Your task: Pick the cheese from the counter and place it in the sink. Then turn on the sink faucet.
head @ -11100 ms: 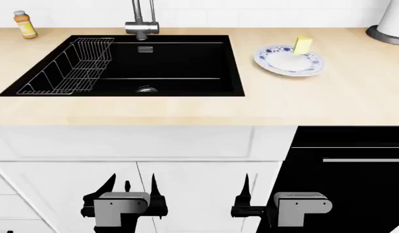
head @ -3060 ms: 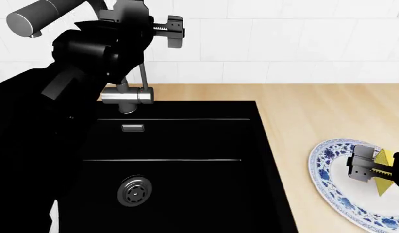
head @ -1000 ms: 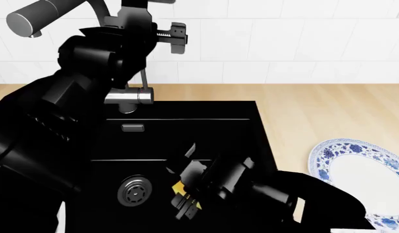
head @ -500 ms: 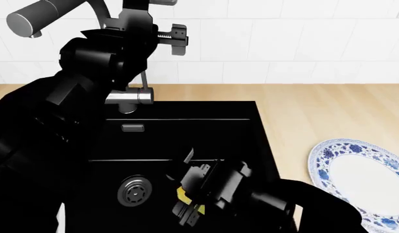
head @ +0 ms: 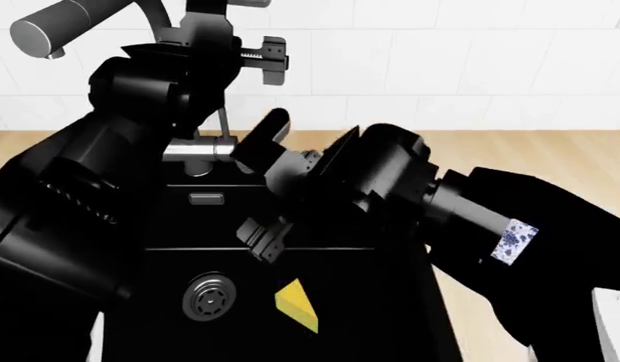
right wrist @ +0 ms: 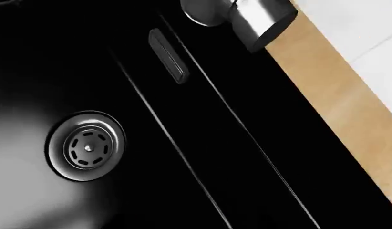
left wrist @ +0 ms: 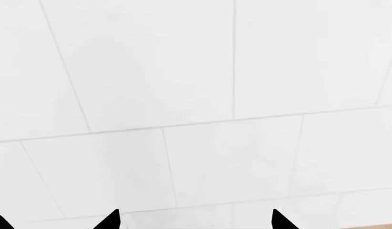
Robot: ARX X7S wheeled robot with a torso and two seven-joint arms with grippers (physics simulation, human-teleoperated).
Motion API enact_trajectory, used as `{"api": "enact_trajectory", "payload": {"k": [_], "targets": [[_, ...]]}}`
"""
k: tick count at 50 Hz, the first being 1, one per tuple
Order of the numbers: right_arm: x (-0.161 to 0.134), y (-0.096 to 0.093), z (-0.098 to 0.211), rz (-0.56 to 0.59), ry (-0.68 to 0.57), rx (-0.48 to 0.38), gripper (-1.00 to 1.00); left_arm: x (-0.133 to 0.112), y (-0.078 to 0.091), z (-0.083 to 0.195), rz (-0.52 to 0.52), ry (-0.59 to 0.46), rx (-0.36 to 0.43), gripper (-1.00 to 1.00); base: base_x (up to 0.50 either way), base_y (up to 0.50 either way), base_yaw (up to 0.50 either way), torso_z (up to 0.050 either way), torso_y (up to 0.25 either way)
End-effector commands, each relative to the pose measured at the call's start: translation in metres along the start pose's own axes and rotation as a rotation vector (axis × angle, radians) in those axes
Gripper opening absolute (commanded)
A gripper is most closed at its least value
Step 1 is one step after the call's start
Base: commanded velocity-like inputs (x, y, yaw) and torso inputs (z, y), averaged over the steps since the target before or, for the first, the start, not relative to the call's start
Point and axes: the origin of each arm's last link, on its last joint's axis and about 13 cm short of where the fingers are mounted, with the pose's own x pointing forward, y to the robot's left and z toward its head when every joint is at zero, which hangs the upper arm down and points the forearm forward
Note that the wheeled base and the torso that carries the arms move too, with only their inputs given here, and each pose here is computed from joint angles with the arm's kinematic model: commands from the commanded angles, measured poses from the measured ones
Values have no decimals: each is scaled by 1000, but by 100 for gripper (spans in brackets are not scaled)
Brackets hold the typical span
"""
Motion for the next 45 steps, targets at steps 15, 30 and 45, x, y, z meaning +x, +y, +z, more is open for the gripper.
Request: {"api": "enact_trajectory", "payload": {"k": [15,30,45], "targets": [[-135,-50,-9,-287,22,243,100,0,5,0,7,-3,-12,100,0,0,0,0,0],[-190,-67,1,-442,-198,414,100,1,3,-1,7,-4,-13,100,0,0,0,0,0],[-173,-73,-9,-486,-177,442,100,1,3,-1,81,-6,-46,100,0,0,0,0,0]]}}
